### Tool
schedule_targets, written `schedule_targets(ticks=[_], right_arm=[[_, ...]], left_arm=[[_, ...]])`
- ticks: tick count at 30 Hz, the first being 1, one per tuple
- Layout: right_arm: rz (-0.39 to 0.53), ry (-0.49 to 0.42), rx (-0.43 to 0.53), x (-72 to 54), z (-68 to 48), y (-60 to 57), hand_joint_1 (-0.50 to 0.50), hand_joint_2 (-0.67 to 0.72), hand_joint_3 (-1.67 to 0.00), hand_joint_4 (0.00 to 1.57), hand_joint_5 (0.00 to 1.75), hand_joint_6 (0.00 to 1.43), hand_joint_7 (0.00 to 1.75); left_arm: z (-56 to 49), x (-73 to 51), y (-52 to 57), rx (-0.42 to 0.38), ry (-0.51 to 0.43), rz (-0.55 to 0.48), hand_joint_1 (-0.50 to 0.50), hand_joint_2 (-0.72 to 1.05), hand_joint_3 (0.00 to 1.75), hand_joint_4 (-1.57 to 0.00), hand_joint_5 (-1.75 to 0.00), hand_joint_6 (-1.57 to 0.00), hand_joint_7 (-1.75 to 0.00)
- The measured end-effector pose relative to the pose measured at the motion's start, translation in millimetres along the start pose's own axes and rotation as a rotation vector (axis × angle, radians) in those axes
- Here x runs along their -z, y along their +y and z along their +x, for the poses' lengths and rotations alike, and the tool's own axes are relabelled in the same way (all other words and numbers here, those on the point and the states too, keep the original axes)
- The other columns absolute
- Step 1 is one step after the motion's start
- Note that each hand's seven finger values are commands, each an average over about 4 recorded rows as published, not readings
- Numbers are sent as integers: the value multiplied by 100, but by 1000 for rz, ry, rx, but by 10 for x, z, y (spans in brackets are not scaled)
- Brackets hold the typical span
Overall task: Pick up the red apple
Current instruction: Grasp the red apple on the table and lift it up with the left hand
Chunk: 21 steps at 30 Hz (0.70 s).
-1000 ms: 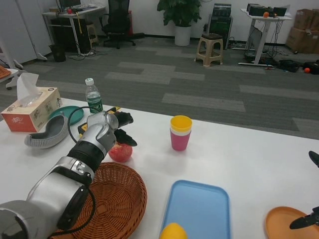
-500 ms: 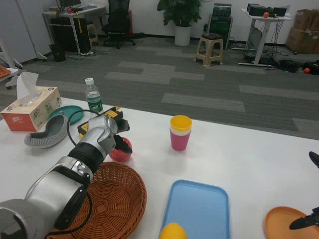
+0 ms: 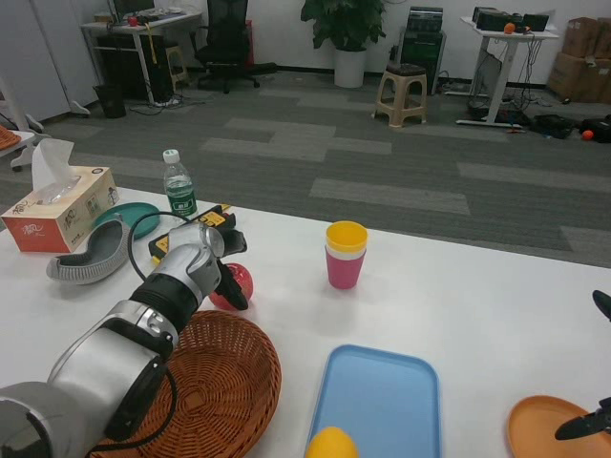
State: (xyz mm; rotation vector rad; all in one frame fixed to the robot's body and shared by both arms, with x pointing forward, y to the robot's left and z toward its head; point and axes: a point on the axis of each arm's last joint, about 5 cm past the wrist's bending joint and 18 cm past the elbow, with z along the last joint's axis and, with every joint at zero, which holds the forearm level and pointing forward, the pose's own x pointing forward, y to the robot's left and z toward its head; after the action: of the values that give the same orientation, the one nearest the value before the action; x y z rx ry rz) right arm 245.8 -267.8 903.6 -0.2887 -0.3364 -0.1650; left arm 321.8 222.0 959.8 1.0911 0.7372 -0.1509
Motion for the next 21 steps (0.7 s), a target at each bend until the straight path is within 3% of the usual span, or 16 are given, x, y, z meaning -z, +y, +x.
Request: schedule_targets(ticks=[5,11,15,21], right_arm=[[-1,7,0,12,-21,-4,-46,53,0,62,0,0,0],[0,7,0,12,-25,-3,-46,53,0,63,0,0,0],[0,7,0,12,-26,-3,-46,53,0,62,0,0,0],[0,7,0,13,-27,-3,-46,53,0,63,0,0,0]], left_arm=[[43,36,-60,33,32,1,-50,34,0,0,-82,0,-47],[96,63,-126,66,63,7,-50,34,0,0,-72,0,-42],[131,23,-143,80,78,21,-50,25,0,0,-72,0,-45],[164,-40,-169,87,82,38,-50,25,0,0,-72,0,-42]])
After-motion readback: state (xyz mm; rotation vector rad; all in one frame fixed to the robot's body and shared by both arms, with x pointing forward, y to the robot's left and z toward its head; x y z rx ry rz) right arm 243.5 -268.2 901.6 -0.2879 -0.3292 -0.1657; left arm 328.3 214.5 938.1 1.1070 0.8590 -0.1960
